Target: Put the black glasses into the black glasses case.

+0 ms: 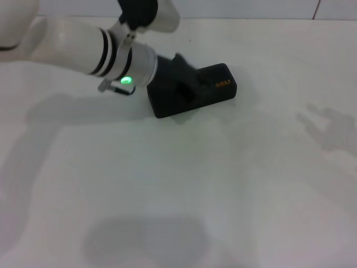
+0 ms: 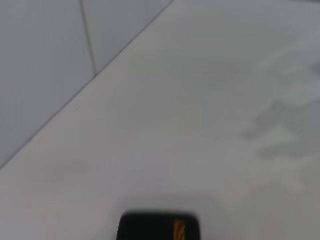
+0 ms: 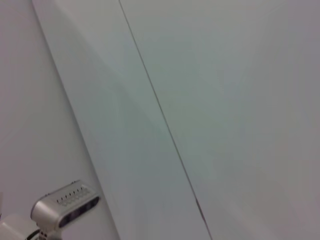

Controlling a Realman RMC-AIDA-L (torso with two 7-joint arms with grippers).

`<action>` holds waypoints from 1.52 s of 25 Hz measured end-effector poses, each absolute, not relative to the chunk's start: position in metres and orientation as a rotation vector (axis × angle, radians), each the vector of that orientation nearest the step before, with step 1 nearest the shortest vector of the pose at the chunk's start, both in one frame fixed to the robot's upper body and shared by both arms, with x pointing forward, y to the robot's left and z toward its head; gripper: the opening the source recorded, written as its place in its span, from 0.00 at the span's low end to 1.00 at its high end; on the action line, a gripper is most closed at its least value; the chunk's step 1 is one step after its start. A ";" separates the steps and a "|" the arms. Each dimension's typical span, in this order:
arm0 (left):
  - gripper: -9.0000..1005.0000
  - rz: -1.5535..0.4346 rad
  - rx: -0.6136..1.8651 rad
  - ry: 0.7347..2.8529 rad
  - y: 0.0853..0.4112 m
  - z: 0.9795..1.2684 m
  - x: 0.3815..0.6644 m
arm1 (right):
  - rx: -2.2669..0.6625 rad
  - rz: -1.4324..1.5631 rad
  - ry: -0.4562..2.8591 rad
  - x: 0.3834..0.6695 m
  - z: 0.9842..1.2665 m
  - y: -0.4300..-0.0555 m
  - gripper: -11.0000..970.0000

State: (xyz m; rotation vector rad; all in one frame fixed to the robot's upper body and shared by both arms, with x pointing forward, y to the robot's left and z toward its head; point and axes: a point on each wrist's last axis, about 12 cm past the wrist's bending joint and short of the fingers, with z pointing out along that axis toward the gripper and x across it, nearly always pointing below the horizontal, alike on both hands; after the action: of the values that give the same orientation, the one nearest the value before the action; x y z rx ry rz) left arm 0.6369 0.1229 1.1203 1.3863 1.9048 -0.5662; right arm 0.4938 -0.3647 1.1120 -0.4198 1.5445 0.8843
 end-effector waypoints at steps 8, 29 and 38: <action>0.24 -0.876 1.388 1.591 0.159 1.170 0.599 | -0.670 0.976 1.552 0.493 1.123 -0.350 0.40; 0.61 -1.179 1.054 1.482 0.291 1.152 0.540 | -1.100 1.209 1.323 0.535 1.157 -0.253 0.88; 0.61 -1.178 1.057 1.485 0.293 1.147 0.536 | -1.127 1.179 1.331 0.552 1.160 -0.224 0.88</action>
State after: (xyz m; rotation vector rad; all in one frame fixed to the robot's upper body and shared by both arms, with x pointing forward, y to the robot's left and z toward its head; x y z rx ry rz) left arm 0.5361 0.2927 1.1475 1.0572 1.4854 -1.1780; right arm 0.5523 -0.2245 1.1601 -1.1265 1.3309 1.1789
